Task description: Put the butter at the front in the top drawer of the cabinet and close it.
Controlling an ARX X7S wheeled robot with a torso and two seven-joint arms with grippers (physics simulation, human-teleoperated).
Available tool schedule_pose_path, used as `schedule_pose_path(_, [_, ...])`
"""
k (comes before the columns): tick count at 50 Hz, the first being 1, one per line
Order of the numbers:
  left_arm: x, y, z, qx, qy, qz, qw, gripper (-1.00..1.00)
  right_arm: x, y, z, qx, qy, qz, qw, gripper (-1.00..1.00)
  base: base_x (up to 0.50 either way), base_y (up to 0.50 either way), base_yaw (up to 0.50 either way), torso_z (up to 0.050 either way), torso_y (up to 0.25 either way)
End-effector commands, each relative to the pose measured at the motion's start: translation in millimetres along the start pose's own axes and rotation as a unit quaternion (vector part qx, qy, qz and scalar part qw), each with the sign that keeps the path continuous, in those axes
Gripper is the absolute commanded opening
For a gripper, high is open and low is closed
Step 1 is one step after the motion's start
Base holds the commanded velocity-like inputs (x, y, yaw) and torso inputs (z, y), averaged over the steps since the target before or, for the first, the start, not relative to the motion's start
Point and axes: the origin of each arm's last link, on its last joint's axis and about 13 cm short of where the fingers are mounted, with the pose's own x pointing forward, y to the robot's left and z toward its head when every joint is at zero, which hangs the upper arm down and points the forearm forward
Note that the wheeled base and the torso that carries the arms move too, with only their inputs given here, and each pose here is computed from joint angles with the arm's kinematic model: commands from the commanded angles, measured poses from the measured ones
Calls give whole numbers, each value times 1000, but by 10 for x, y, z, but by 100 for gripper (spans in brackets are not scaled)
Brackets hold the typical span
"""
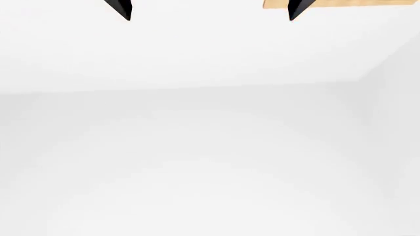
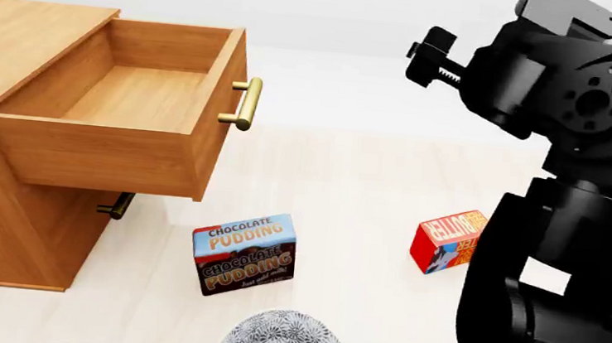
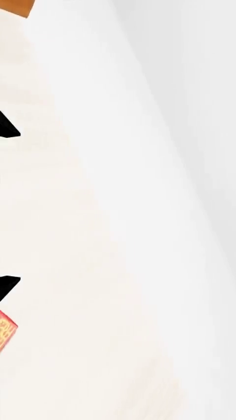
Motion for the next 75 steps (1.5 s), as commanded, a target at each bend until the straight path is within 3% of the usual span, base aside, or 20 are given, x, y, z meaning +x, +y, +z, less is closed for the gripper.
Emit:
schedule_pose_path(1, [-6, 6, -13, 1, -3, 6, 1000, 100, 258, 0, -77, 53, 23, -22, 998, 100, 0, 0, 0, 0, 0])
schedule_pose_path(20, [-8, 7, -12, 7, 0, 10, 1000, 100, 537, 64, -213, 143, 53, -60, 987, 100, 0, 0, 0, 0, 0])
schedule_pose_path(26, [-9, 8, -11, 10, 1, 13, 1000, 100, 597, 21, -258, 159, 55, -98, 981, 100, 0, 0, 0, 0, 0])
schedule_pose_path(47, [-13, 8, -9, 16, 6, 24, 1000, 100, 705, -55, -429, 178, 71, -177, 965, 100, 0, 0, 0, 0, 0])
schedule_pose_path(54, [105, 123, -209, 17, -6, 21, 1000, 100, 748, -138, -514, 176, 76, -202, 960, 100, 0, 0, 0, 0, 0])
schedule_pose_path(75, [107, 150, -206, 18, -29, 25, 999, 100, 946, -253, -678, 165, 96, -218, 957, 100, 0, 0, 0, 0, 0])
